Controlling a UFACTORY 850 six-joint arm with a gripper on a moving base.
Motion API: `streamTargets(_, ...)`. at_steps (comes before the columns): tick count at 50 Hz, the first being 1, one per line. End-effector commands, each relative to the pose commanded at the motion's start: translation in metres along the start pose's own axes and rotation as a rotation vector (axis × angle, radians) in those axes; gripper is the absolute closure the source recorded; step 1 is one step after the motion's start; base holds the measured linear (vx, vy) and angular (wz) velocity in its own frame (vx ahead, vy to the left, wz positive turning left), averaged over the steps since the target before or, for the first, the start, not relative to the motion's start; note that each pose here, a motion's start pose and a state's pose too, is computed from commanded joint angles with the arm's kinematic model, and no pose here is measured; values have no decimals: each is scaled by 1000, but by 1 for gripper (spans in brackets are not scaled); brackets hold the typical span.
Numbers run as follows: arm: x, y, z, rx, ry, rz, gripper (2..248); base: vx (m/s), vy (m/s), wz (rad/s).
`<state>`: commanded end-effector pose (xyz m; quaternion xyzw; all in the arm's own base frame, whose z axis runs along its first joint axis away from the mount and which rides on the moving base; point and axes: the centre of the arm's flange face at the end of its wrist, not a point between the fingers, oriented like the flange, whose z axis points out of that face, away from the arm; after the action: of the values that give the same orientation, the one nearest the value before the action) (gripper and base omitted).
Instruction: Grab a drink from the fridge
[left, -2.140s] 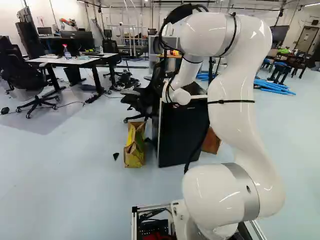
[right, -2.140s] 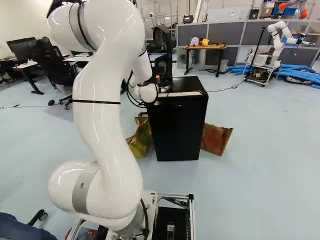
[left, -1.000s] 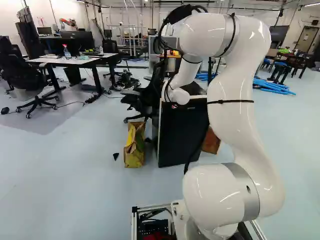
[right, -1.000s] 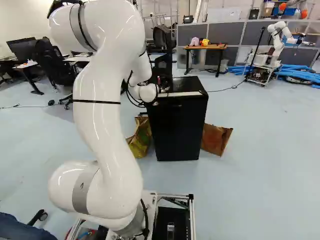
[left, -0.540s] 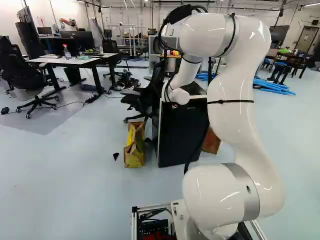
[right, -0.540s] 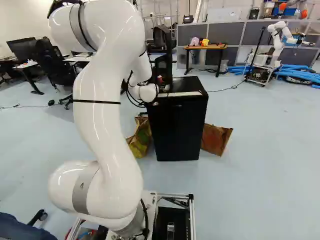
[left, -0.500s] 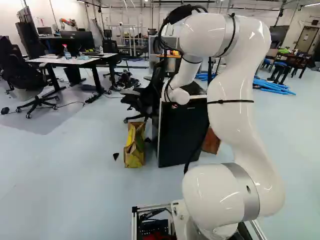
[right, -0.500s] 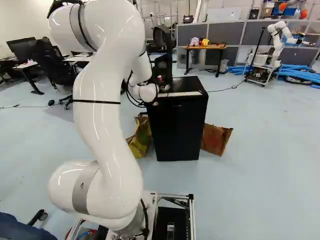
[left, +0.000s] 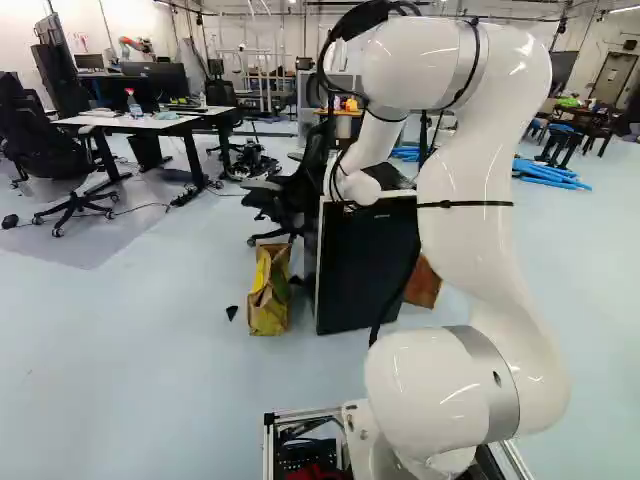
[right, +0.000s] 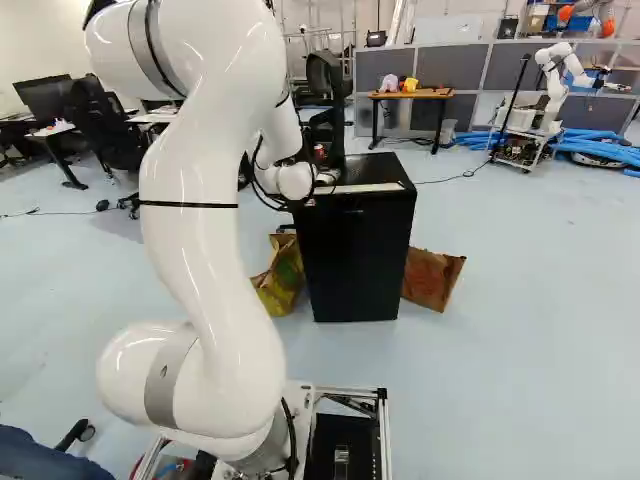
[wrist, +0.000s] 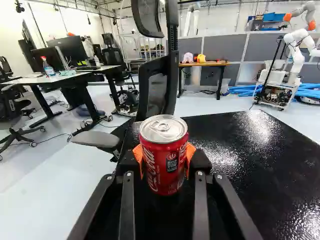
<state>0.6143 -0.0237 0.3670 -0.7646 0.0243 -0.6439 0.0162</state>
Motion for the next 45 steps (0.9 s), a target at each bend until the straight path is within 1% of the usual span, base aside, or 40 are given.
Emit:
streamTargets(14,16,-1,-3,1,26,-1,150,0,0,0)
streamTargets(30,16,-1,-6,1,24,-1,150,0,0,0)
streamTargets(45,17,-2,-16,1,18,-3,150,0,0,0)
